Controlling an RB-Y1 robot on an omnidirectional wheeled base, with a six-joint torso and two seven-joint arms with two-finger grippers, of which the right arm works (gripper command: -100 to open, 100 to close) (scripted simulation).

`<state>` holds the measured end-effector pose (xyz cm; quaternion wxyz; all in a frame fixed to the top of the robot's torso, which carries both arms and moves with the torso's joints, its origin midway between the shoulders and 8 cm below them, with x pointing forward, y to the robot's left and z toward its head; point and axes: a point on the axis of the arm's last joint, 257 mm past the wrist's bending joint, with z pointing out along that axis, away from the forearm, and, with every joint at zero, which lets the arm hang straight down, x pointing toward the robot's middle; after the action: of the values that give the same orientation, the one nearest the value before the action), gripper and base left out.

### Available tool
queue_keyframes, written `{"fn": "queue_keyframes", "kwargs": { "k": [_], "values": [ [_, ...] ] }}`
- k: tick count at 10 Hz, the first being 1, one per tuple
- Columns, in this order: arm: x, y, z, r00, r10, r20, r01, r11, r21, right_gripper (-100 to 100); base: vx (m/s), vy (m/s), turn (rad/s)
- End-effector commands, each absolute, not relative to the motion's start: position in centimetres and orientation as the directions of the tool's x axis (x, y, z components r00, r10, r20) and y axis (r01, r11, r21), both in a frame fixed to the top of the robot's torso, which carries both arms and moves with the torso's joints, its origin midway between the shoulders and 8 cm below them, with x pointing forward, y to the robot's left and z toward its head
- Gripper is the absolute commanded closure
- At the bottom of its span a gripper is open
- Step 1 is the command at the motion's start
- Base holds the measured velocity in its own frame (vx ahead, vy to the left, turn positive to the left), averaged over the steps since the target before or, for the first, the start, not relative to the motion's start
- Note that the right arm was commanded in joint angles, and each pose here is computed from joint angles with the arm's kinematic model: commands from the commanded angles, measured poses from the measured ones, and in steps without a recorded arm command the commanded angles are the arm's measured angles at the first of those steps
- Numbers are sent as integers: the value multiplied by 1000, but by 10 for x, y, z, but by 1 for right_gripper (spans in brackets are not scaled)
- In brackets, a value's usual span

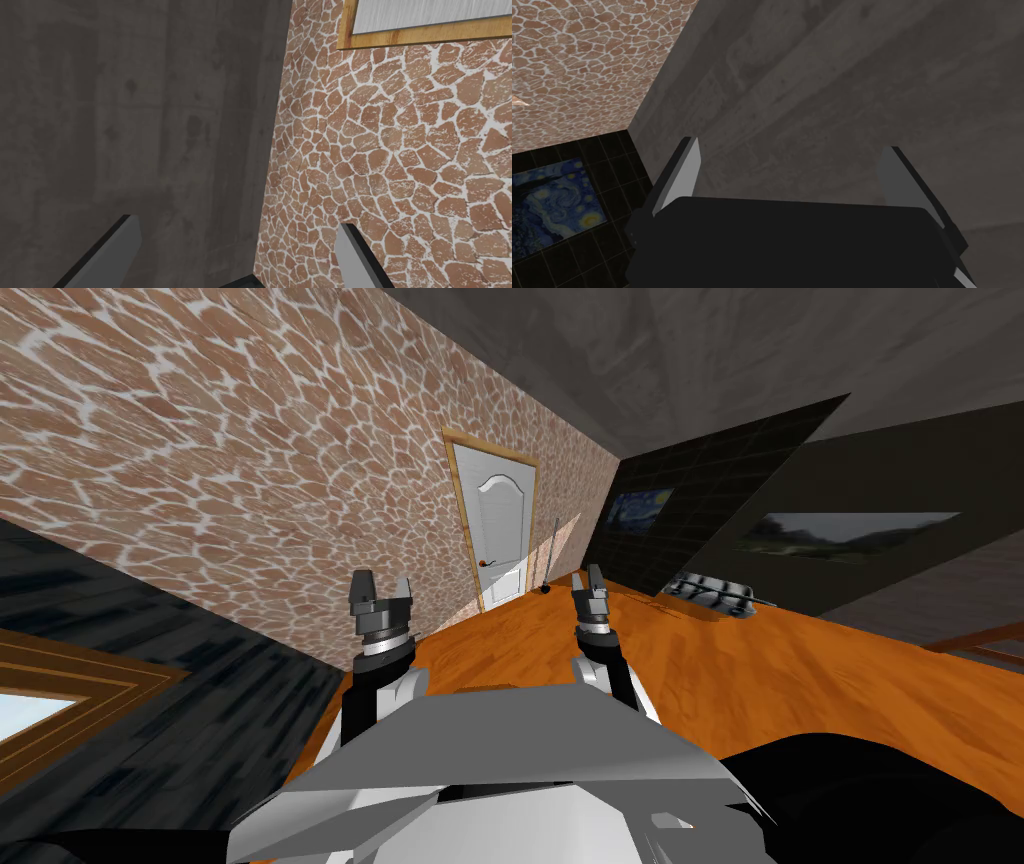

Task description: Pull the door open

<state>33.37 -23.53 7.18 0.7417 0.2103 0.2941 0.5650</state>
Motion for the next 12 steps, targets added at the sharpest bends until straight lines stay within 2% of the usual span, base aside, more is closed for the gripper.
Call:
{"fn": "queue_keyframes", "kwargs": {
  "k": [1,12],
  "values": [
    [340,-238,62,182,962,-203,-702,271,658,-100,-19,-28,131],
    [382,-266,-18,144,965,-219,-595,261,760,-100,85,27,139]
  ]
}}
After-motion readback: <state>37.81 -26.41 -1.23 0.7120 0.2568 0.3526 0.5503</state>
